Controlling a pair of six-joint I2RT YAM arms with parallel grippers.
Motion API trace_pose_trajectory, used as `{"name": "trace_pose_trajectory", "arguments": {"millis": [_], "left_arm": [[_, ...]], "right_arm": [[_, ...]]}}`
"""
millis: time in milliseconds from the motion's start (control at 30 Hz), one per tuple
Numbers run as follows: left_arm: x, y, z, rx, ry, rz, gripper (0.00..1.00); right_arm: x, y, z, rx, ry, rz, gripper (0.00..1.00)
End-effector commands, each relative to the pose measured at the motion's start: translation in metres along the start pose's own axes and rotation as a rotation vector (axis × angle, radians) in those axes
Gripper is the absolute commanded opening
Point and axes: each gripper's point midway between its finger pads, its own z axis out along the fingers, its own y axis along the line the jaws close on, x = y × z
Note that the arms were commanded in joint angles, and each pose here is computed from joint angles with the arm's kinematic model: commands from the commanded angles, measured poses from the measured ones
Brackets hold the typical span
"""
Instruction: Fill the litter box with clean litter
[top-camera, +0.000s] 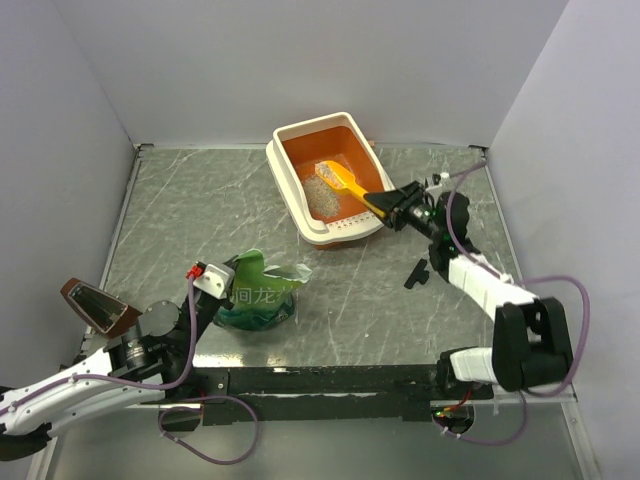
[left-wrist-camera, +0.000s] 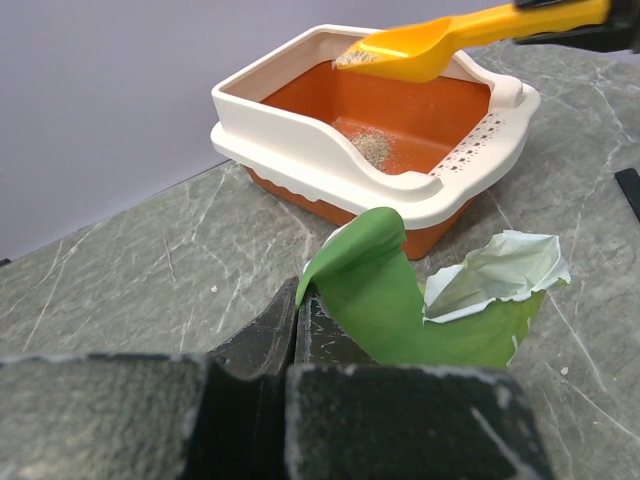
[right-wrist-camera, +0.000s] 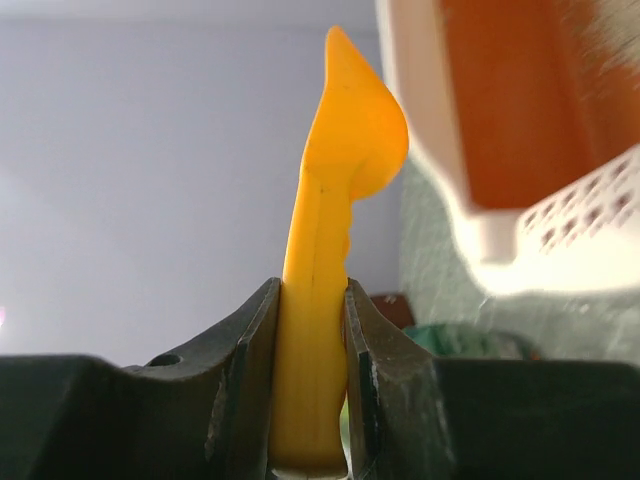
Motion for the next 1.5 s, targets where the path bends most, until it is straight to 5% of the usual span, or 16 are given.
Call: {"name": "trace_pose_trajectory", "arguments": {"millis": [0, 267, 600, 900, 1267, 1467], "left_arm": [[-0.019, 0.017, -0.003, -0.065, -0.036, -0.052, 0.01], [-0.016, 0.014, -0.001, -0.06, -0.02, -0.043, 0.01], [-0.011, 0.012, 0.003, -0.064, 0.002, -0.025, 0.01], [-0.008, 0.012, 0.004, -0.07, 0.01, -0.017, 0.01], [-0.007, 0.007, 0.006, -0.052, 0.018, -0.01, 0.01], [-0.008, 0.007, 0.006, -0.047, 0.019, -0.016, 0.01]], "right_arm": [[-0.05, 0.01, 0.03, 0.101, -0.127, -0.185, 0.0], [-0.1, -0.041, 0.036, 0.608, -0.146, -0.44, 0.0], [-0.09, -0.055, 0.059, 0.802, 0.049, -0.749, 0.0], [-0.08, -0.02, 0.055, 0.902, -0.002, -1.078, 0.0], [-0.091, 0.053, -0.027, 0.81, -0.32, -1.038, 0.0], [-0.119, 0.008, -0.077, 0.973, -0.41, -0.884, 0.0]]}}
